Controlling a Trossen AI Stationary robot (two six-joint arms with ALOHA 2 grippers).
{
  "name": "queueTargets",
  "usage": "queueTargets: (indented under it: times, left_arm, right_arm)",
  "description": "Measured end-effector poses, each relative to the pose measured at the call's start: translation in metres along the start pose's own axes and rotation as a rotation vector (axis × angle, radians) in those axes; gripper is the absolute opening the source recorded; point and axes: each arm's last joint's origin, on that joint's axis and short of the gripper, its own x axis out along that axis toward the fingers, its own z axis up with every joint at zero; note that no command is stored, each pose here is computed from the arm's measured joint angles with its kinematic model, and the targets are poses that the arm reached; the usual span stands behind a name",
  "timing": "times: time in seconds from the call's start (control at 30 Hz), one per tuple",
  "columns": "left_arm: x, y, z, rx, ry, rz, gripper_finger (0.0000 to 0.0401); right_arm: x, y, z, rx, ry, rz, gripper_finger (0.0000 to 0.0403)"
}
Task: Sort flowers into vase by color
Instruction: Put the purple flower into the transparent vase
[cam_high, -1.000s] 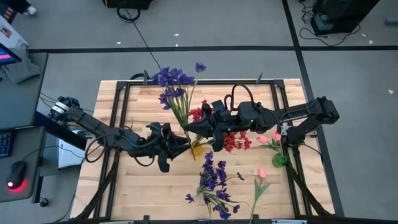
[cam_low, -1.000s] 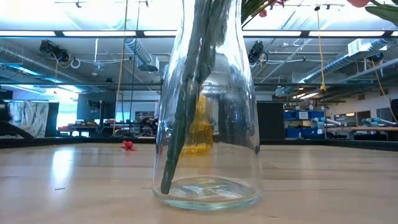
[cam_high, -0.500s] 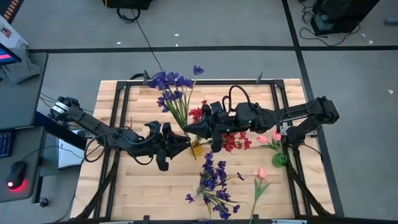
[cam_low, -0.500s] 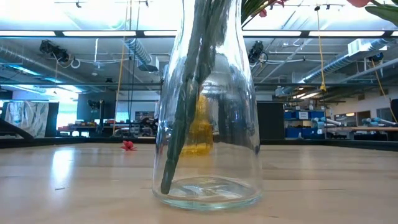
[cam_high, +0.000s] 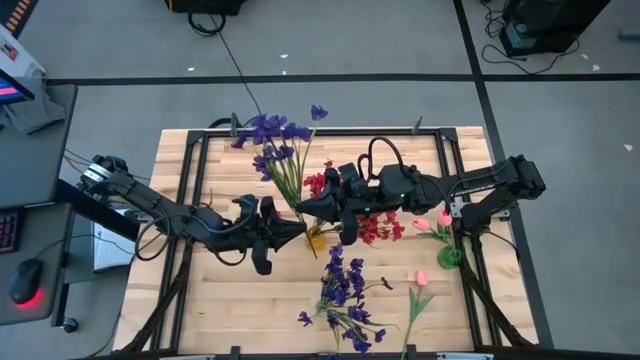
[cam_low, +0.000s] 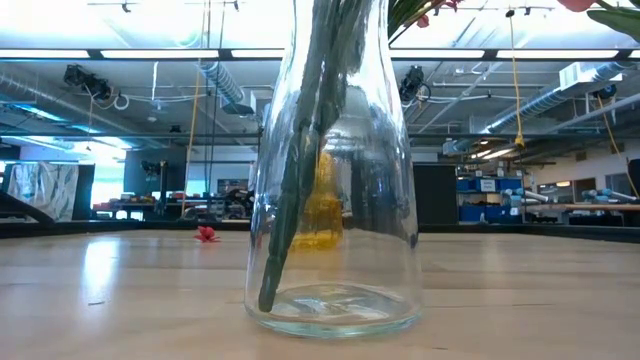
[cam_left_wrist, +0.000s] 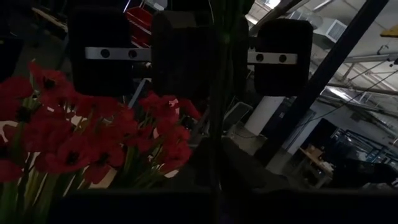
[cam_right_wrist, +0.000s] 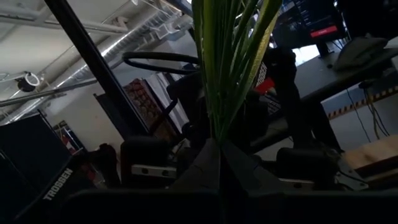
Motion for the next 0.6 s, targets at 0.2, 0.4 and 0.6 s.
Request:
queueTargets:
  times: [0.2,0.4,0.6]
  left_arm:
    - [0.0000,0.0000,0.0001,0.005,-0.001,0.000,0.0024]
    - [0.0000,0.0000,-0.0001,0.026,0.002,-0.002,0.0015]
    - [0.0000,-0.0001,-0.0002,0.036,0.004,-0.005,0.0009]
  right_arm:
    - [0.0000,0.0001,0.0000,0.000,0.002,0.004,0.0007]
    - [0.0000,0.0008,-0.0004,-0.004,0.016,0.027,0.0008]
    - [0.0000,0.0011,-0.0006,-0.014,0.025,0.043,0.0056]
